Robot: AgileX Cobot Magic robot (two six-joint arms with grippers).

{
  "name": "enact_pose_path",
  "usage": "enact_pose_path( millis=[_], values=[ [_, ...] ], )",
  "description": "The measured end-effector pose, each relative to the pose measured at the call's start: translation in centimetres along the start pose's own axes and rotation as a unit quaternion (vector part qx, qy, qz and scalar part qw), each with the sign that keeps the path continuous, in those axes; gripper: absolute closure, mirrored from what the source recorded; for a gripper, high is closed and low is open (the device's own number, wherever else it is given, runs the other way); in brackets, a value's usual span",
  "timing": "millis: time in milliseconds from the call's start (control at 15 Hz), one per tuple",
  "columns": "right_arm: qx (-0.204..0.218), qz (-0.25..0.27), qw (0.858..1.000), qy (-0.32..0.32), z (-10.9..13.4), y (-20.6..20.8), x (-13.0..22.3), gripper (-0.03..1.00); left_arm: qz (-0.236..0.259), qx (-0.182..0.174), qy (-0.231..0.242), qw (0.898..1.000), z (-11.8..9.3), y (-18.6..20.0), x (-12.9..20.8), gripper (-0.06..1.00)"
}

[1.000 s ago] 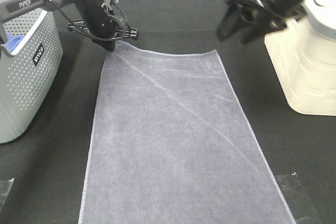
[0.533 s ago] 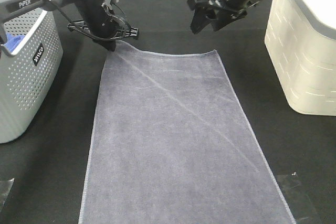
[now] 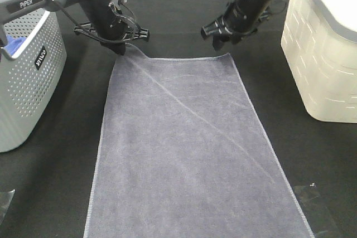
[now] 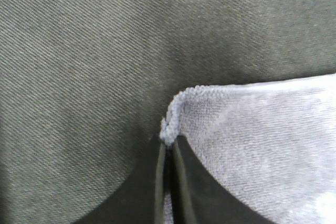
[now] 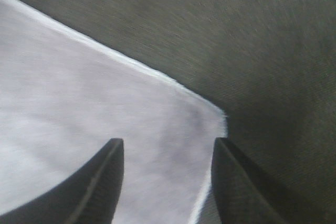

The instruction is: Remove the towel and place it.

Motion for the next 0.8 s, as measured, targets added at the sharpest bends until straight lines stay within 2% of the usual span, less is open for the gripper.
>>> enact_pose_path(
  millis=[267,467,667,800],
  values=[
    [0.041,-0.008,0.999,-0.013,-1.0,-2.9,0.6,0.47,0.0,0.0,0.0,1.0,0.0,0.0,0.0,0.93],
    [0.049,-0.019,0.999,-0.014,-1.2,-3.9,0.6,0.48,0.0,0.0,0.0,1.0,0.0,0.0,0.0,0.93],
    [0.049,0.0,0.999,-0.014,-1.1,-6.1,1.8,0.49,-0.001,0.0,0.0,1.0,0.0,0.0,-0.1,0.93],
    [0.049,0.0,0.999,-0.014,-1.1,-6.2,1.8,0.56,-0.001,0.0,0.0,1.0,0.0,0.0,-0.1,0.93]
  ],
)
Point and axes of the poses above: a point on each arm's last joint axis where the gripper is mounted, y pointing back along that axis away from the gripper, z along the wrist's bending axis when the last joint is at zero, x = y × z, the point moved 3 cm from there along -y, pointing out along that axis toward the gripper, and after that the axes turned 9 degrees about -y, right-handed, at the moved point
